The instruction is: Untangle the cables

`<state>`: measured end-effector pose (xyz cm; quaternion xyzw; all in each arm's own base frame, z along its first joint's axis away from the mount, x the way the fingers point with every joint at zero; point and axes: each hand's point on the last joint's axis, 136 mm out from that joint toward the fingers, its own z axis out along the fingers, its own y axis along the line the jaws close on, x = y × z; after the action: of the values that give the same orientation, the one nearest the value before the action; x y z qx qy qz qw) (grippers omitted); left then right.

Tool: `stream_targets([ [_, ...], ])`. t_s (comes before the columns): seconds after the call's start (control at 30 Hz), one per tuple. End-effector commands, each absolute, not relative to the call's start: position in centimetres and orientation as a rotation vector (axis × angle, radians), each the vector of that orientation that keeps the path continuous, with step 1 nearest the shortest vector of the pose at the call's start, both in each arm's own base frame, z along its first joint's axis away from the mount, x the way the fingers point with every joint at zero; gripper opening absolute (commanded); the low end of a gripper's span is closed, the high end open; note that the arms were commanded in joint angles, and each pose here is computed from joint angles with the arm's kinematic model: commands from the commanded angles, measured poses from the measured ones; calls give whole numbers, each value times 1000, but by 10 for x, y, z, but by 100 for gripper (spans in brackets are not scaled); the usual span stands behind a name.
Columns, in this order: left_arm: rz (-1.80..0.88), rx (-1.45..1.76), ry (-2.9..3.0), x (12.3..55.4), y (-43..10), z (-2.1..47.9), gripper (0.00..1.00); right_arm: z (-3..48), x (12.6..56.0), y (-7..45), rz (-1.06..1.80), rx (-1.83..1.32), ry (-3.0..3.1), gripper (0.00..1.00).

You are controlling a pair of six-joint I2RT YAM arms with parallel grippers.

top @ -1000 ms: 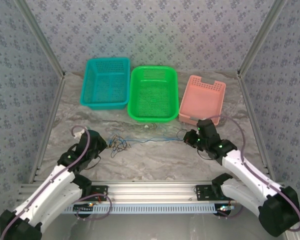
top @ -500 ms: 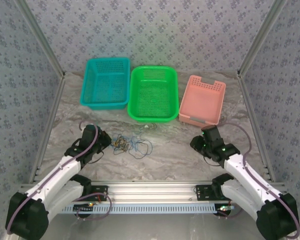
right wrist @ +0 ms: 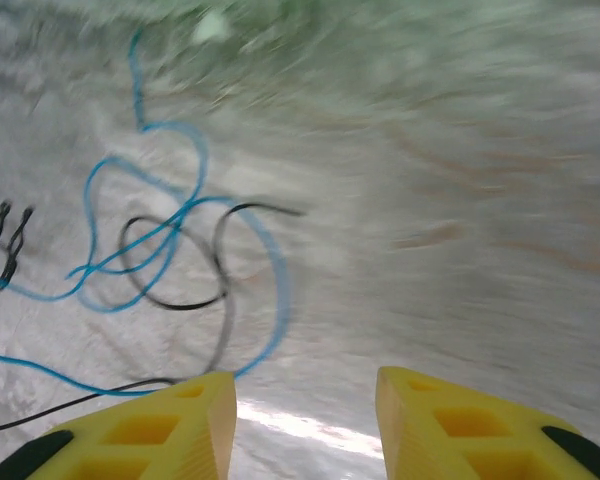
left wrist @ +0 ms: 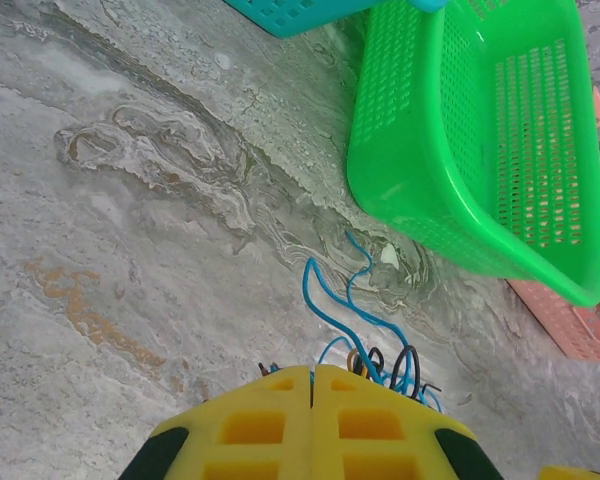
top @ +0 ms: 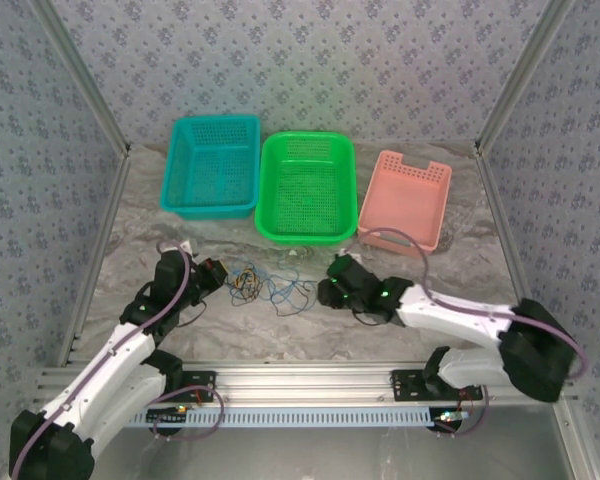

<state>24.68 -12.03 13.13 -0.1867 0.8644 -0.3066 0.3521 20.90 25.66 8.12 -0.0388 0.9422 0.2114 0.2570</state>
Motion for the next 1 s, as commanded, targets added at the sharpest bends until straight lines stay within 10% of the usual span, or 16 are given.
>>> stream_targets([
  [0.0, -821, -443, 2218, 247, -125, 144, 0, 97, 209, 309, 625, -236, 2474, 44],
  [0.97, -865, -380, 2256, 243, -138, 140, 0, 96, 249, 387, 664, -353, 2459, 46],
])
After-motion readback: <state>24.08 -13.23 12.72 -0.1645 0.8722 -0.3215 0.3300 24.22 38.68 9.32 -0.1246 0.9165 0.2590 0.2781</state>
